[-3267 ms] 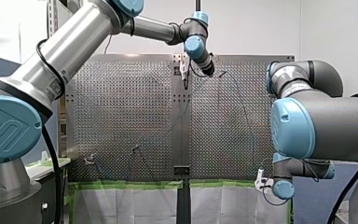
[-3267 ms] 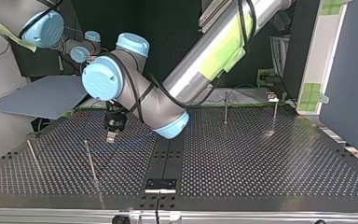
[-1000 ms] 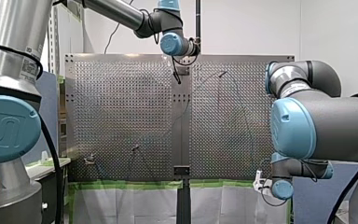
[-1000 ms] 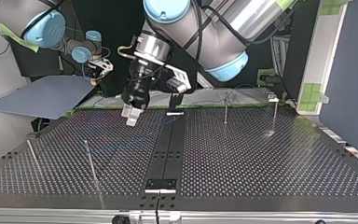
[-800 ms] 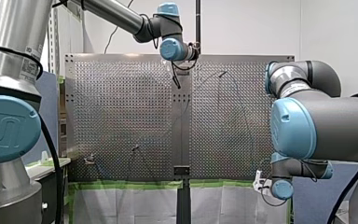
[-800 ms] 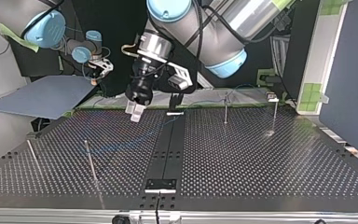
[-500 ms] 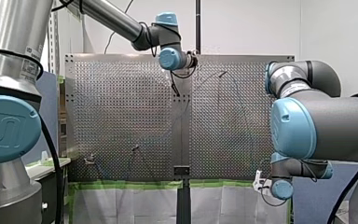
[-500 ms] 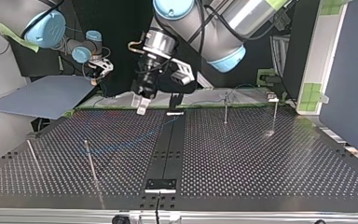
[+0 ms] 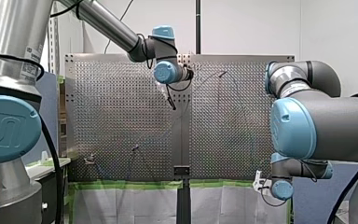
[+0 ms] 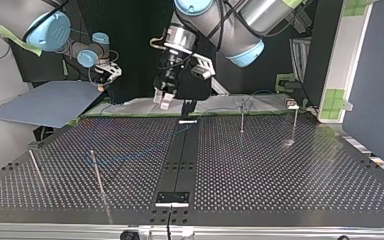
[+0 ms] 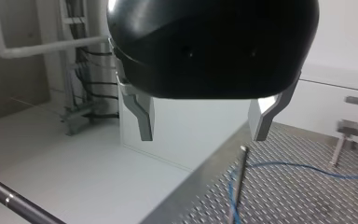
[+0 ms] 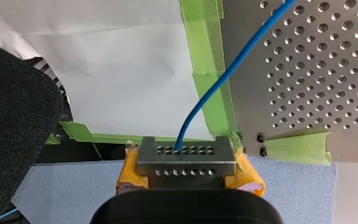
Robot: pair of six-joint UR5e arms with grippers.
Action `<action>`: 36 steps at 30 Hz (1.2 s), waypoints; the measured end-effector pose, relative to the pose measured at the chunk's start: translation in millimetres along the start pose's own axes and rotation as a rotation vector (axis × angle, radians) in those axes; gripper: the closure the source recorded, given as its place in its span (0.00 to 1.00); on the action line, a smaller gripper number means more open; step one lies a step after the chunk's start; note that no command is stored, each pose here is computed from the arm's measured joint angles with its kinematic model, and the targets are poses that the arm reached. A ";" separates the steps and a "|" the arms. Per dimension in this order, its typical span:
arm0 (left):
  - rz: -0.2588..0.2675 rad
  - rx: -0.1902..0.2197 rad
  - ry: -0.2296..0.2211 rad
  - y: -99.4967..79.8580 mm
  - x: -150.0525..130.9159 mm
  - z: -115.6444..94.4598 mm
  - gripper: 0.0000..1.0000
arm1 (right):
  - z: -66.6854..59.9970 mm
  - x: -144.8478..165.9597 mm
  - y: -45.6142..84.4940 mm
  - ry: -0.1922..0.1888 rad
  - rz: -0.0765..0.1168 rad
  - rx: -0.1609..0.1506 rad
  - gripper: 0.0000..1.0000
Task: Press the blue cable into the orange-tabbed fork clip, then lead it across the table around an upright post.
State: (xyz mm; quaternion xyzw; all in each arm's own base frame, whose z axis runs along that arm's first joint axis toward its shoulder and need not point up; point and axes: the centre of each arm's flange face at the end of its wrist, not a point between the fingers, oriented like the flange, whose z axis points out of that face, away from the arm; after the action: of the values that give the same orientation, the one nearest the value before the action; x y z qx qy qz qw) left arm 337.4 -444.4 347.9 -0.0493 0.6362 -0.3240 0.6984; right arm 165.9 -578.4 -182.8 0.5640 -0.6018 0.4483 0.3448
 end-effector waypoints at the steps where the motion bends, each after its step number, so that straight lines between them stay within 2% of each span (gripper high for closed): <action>1: 0.007 -0.008 0.006 3.3 2.8 -2.6 0.00 | -0.1 -0.1 0.0 0.000 0.000 0.000 1.00; 10: 0.063 -0.106 0.044 37.0 26.9 -30.8 0.00 | -0.3 -0.4 -0.5 -0.002 0.000 0.001 1.00; 20: 0.087 -0.149 0.078 67.2 47.2 -56.0 0.00 | -0.3 -0.6 -1.2 -0.002 -0.001 0.002 1.00; 24: 0.112 -0.176 0.096 83.1 55.2 -68.2 0.00 | -0.4 -0.8 -1.3 -0.002 0.000 0.002 1.00; 36: 0.168 -0.231 0.107 129.9 67.3 -90.1 0.00 | -0.7 -1.4 -3.0 -0.003 -0.001 0.005 1.00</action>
State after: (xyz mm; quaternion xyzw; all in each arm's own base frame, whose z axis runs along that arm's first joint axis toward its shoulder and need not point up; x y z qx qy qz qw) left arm 303.7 -346.1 211.0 -0.0584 0.7077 -0.1910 0.6777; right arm 169.0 -577.2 -183.4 0.5657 -0.6010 0.4487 0.3428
